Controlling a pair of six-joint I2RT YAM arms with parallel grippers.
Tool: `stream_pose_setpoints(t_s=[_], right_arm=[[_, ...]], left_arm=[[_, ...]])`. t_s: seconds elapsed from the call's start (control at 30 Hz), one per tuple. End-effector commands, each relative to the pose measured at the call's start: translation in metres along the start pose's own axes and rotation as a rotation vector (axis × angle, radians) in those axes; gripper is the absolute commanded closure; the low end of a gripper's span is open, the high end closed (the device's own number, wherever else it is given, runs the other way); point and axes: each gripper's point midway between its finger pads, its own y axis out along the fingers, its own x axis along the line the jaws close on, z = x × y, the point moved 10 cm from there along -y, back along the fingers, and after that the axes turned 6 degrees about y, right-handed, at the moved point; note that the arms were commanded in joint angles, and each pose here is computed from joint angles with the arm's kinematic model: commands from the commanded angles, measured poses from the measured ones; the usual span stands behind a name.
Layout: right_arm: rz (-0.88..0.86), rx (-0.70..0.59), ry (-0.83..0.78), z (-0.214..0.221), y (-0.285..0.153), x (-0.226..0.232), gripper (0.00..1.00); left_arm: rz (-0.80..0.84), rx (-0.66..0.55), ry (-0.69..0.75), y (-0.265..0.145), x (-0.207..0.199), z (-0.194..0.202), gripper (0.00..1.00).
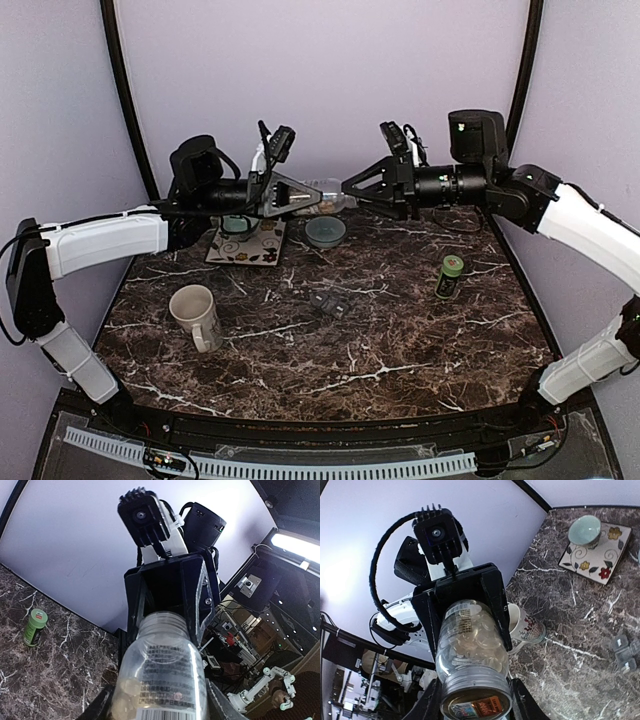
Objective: Sort the pills into containers
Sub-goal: Unscrew the lid of the pill bottle.
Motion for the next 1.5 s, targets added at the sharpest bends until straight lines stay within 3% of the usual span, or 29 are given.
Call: stream_pose_setpoints(t_s=[0.0, 0.3, 0.43, 1.1, 1.47], right_arm=[[-0.031, 0.023, -0.298, 0.000, -0.005, 0.012, 0.78], [0.005, -0.011, -0.660, 0.009, -0.016, 0.010, 0.70], [0.004, -0.033, -0.710, 0.011, -0.016, 0.014, 0.70], [-0.008, -0.078, -0.736, 0.014, -0.020, 0.018, 0.60], [-0.029, -0.088, -0.691, 0.011, -0.019, 0.022, 0.32]], left_arm=[[0.065, -0.026, -0.012, 0.001, -0.020, -0.019, 1.00], [0.128, -0.033, -0.136, 0.004, -0.024, -0.030, 1.00], [0.156, -0.035, -0.166, 0.004, -0.022, -0.031, 1.00], [0.193, -0.037, -0.199, 0.006, -0.016, -0.026, 1.00], [0.176, -0.024, -0.176, 0.005, -0.018, -0.026, 1.00]])
